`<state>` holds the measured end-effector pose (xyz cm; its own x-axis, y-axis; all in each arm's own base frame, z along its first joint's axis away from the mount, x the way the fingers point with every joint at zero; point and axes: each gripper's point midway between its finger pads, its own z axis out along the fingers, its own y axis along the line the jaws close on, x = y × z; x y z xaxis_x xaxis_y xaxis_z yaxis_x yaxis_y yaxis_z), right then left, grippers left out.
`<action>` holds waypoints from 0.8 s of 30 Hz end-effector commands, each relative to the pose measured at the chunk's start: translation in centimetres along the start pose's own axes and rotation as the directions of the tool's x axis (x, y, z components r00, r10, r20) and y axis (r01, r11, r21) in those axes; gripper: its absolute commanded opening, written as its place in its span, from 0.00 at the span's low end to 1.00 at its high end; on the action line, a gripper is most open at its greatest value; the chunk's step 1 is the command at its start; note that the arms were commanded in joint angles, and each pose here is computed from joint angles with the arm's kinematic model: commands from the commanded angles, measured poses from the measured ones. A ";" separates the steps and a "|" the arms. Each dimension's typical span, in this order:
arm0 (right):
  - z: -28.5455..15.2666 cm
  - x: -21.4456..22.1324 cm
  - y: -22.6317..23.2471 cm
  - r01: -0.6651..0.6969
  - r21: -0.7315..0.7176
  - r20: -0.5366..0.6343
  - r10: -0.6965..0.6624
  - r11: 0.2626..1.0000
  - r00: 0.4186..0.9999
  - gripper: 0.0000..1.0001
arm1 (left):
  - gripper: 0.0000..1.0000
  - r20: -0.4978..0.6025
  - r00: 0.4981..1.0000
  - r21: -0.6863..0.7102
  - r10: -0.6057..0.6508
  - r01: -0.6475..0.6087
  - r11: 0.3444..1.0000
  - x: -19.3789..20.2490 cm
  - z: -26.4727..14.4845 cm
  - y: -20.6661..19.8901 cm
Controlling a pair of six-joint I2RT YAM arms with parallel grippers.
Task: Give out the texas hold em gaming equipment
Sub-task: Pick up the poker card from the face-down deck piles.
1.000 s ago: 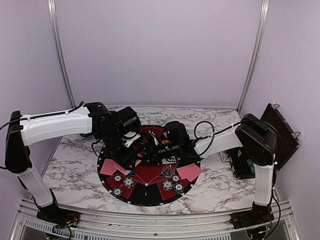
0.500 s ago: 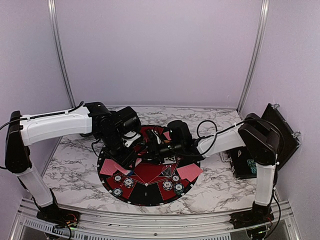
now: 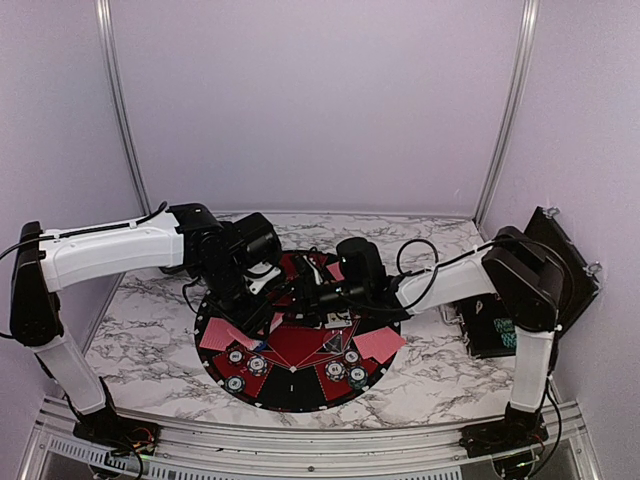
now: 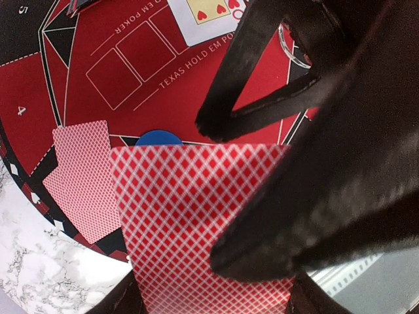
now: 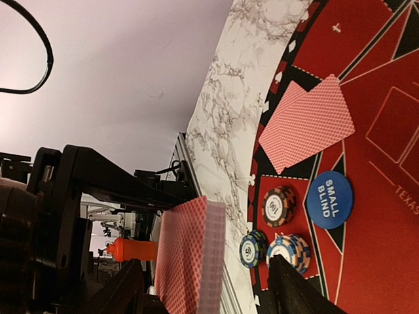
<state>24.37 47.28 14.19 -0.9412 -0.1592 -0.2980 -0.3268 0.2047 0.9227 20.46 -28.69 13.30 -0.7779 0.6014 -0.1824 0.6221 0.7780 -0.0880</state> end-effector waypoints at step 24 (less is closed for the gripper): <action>0.7 0.1 -3.2 -0.026 0.073 0.000 0.026 0.997 1.000 0.57 | 0.52 0.015 1.000 0.010 0.004 -0.004 1.000 -0.5 -1.1 -0.3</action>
<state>23.70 48.69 12.16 -0.9379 -0.2009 -0.2828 -0.3227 0.2059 0.9238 20.57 -28.84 13.23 -0.7777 0.6011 -0.1839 0.6222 0.7779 -0.0884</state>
